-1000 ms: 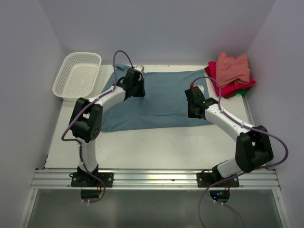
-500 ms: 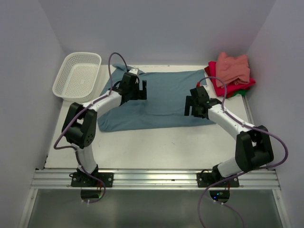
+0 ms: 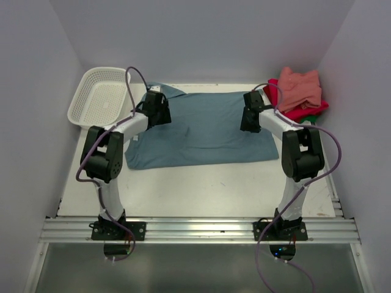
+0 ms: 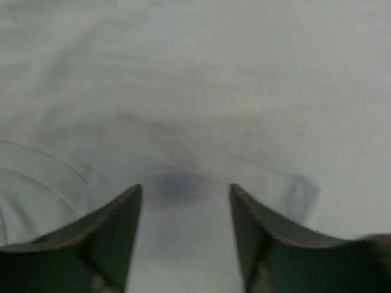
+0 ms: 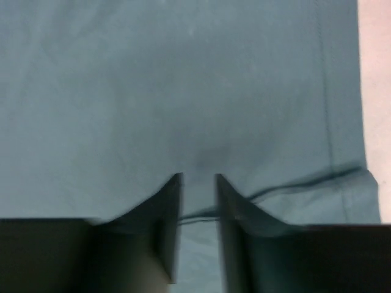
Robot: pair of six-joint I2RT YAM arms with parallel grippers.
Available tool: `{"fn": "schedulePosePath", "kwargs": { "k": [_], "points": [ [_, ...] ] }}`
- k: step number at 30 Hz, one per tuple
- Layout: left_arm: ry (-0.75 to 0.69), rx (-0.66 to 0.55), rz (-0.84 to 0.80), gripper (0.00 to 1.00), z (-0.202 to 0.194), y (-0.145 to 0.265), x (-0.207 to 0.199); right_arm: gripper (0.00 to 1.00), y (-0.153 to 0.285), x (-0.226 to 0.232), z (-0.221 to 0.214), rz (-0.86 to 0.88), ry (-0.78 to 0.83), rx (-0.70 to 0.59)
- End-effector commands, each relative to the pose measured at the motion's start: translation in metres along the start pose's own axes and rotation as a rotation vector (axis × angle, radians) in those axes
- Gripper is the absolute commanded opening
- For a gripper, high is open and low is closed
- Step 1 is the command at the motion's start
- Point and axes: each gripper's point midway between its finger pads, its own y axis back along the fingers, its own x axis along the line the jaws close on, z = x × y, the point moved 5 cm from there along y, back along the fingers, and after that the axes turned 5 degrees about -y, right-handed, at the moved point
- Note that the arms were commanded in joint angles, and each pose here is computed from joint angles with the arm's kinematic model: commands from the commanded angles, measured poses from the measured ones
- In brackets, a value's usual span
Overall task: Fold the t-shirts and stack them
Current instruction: Fold the tshirt
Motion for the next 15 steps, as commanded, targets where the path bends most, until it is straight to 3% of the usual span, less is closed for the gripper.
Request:
{"fn": "schedulePosePath", "kwargs": {
  "k": [1, 2, 3, 4, 6, 8, 11, 12, 13, 15],
  "points": [
    [0.080, -0.158, 0.018, 0.69, 0.075, -0.007, 0.015, 0.49, 0.017, 0.017, 0.027, 0.093, 0.019, -0.041],
    [0.084, -0.173, 0.007, 0.83, 0.084, -0.009, 0.015, 0.55, 0.020, 0.019, 0.028, 0.115, 0.021, -0.047],
    [0.088, -0.185, 0.005, 0.88, 0.092, -0.011, 0.016, 0.67, 0.024, 0.021, 0.031, 0.140, 0.021, -0.055],
    [0.105, -0.211, 0.005, 0.94, 0.107, -0.016, 0.019, 0.71, 0.029, 0.024, 0.036, 0.165, 0.027, -0.077],
    [0.131, -0.224, -0.030, 0.95, 0.120, -0.021, 0.021, 0.78, 0.035, 0.030, 0.043, 0.208, 0.039, -0.091],
    [0.178, -0.220, -0.050, 0.96, 0.134, -0.034, 0.031, 0.78, 0.036, 0.035, 0.051, 0.221, 0.080, -0.086],
    [0.199, -0.149, -0.086, 0.92, 0.124, -0.043, 0.027, 0.52, 0.021, 0.033, 0.050, 0.163, 0.109, -0.043],
    [0.205, -0.114, -0.109, 0.88, 0.105, -0.048, 0.026, 0.17, 0.016, 0.032, 0.049, 0.157, 0.108, -0.038],
    [0.220, -0.119, -0.134, 0.75, 0.102, -0.042, 0.023, 0.02, 0.011, 0.034, 0.048, 0.155, 0.109, -0.035],
    [0.218, -0.098, -0.194, 0.58, 0.074, -0.043, 0.018, 0.00, -0.005, 0.037, 0.042, 0.150, 0.114, -0.001]
  ]
}}
